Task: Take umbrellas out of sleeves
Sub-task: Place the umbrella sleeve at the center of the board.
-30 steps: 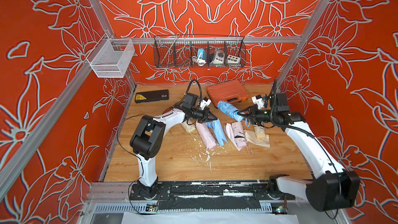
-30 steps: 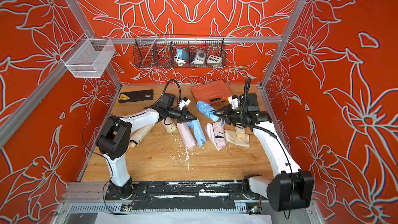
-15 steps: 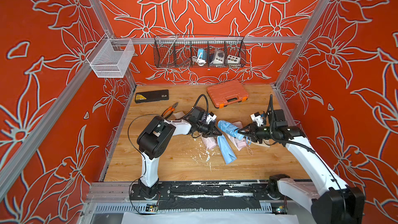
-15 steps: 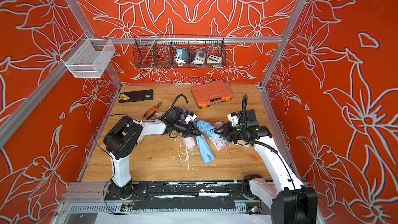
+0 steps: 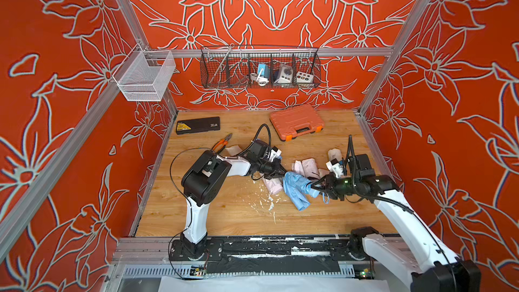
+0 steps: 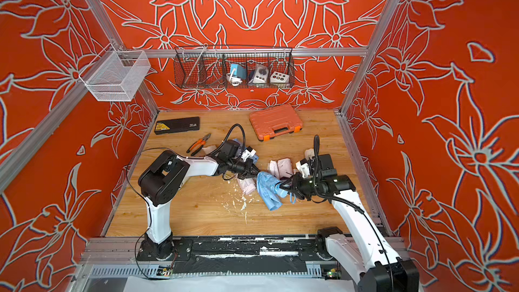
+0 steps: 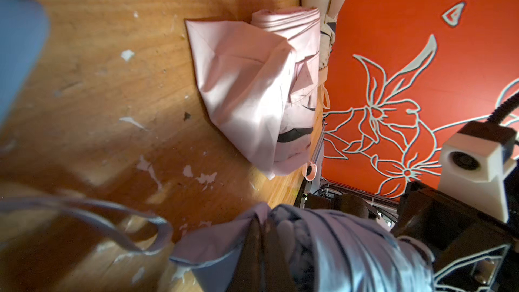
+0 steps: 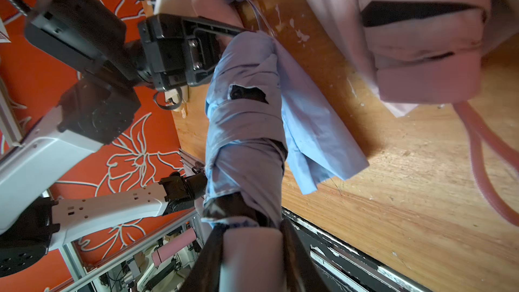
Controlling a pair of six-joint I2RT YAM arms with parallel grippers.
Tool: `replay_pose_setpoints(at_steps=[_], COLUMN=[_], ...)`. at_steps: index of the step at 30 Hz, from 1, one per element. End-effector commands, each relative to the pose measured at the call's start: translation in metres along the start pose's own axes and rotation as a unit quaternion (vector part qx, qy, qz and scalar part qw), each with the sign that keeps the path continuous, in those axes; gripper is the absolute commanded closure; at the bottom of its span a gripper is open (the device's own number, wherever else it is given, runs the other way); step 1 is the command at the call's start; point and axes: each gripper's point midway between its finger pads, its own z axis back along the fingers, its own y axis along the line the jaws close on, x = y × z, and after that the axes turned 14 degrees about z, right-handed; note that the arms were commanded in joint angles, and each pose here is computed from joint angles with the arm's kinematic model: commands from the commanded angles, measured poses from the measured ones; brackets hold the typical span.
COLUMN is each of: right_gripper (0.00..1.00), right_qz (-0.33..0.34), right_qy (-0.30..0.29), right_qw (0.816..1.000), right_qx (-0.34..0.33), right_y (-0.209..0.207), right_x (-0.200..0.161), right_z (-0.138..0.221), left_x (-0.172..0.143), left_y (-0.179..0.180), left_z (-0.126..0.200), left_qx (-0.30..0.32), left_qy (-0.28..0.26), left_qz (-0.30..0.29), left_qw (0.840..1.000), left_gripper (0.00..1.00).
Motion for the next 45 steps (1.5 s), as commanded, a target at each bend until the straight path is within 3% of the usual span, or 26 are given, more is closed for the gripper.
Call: replay_pose_setpoints(at_steps=[1, 7, 10, 15, 22, 25, 30, 33, 38, 45], right_gripper=[0.9, 0.9, 0.9, 0.83, 0.63, 0.55, 0.29, 0.22, 0.17, 0.08], right_qz=[0.017, 0.008, 0.01, 0.003, -0.018, -0.02, -0.01, 0.001, 0.062, 0.111], right_qy=[0.013, -0.004, 0.004, 0.017, 0.071, 0.081, 0.056, 0.035, 0.008, 0.003], right_qw=[1.0, 1.0, 1.0, 0.999, 0.988, 0.988, 0.988, 0.989, 0.984, 0.982], right_qx=[0.007, 0.015, 0.016, -0.039, -0.139, -0.132, -0.146, -0.147, -0.169, -0.154], right_y=[0.0, -0.01, -0.02, -0.058, -0.111, -0.108, -0.101, -0.088, -0.056, -0.019], right_x=[-0.01, 0.008, 0.002, -0.019, -0.05, -0.051, -0.041, -0.028, 0.002, 0.029], right_z=[-0.003, -0.021, -0.029, -0.038, -0.044, -0.046, -0.035, -0.024, 0.008, 0.026], left_x=[0.007, 0.004, 0.004, 0.006, 0.006, 0.005, 0.008, 0.011, 0.019, 0.02], left_y=[0.021, 0.025, 0.025, 0.028, 0.035, 0.039, 0.036, 0.025, -0.007, -0.049], left_z=[-0.005, -0.005, -0.005, -0.004, -0.005, -0.006, -0.006, -0.003, 0.012, 0.055], left_qx=[0.028, 0.036, 0.038, 0.054, 0.071, 0.076, 0.074, 0.072, 0.086, 0.105], left_qy=[-0.008, -0.002, 0.0, -0.001, 0.0, 0.001, -0.002, -0.006, -0.025, -0.075], left_qz=[0.019, 0.021, 0.023, 0.021, 0.023, 0.027, 0.026, 0.017, -0.033, -0.078], left_qw=[0.999, 0.999, 0.999, 0.998, 0.997, 0.997, 0.997, 0.997, 0.995, 0.988], left_gripper=[1.0, 1.0, 1.0, 0.96, 0.96, 0.96, 0.91, 0.75, 0.35, 0.06])
